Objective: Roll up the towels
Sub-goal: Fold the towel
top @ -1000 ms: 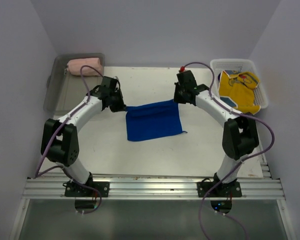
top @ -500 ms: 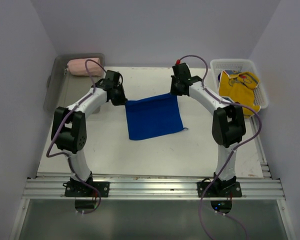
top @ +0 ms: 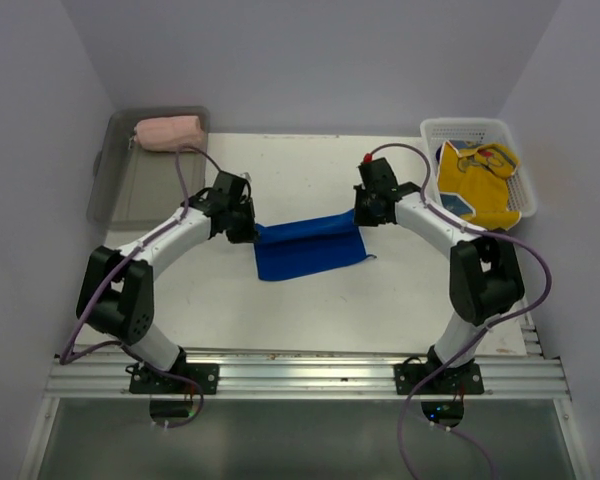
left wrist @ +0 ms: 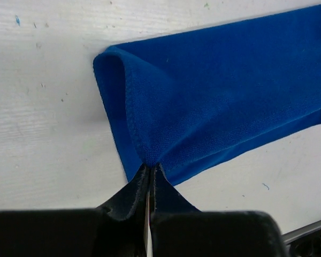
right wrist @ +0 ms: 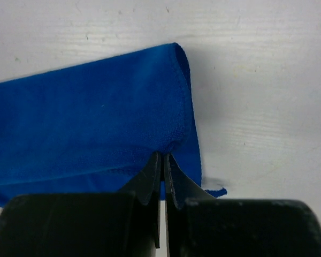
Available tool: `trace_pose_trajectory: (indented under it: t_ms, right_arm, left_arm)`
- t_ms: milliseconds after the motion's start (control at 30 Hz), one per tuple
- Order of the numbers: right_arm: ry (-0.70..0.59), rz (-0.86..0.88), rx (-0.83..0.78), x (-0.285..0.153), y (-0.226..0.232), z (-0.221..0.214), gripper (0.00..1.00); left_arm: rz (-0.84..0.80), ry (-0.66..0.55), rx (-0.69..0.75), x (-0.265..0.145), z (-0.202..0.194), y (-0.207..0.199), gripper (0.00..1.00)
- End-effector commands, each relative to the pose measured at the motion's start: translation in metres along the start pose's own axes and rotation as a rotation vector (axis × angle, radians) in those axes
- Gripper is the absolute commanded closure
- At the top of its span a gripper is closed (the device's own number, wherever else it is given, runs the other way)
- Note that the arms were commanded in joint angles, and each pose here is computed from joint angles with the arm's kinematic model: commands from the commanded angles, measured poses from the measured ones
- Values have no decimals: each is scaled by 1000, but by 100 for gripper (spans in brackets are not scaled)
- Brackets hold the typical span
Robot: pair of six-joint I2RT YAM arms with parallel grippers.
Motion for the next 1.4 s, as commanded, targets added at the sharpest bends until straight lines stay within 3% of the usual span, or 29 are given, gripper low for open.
trace_pose_trajectory:
  t_ms: [0,533,1233,1267,1367]
  right_arm:
    - [-41,43,29,-19,0,3,100]
    - [46,34,88,-14,-25,-54,100]
    - [61,-11,83,1,-35,-64,100]
    - [64,-12,82,2,-35,-64,100]
    - [59,-15,84,1,-35,-62,85]
  left_arm:
    - [-29,-43,5,-9,-10,-2,100]
    - [-44,9,-38,4,-51,2,100]
    - [-61,86,-63,15,-77,6,100]
    - [-50,99,-66,17,-80,8,97]
    - [-28,126,-64,20,-84,11,76]
Point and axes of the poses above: each gripper's point midway between its finger pads, its own x axis out along the fingers, its own y axis along the line the jaws close on, z = x × y, the point moved 2 cm from there along -x, back along the fingers, and after that the axes turned 8 degrees about x, right-handed, at the moved point
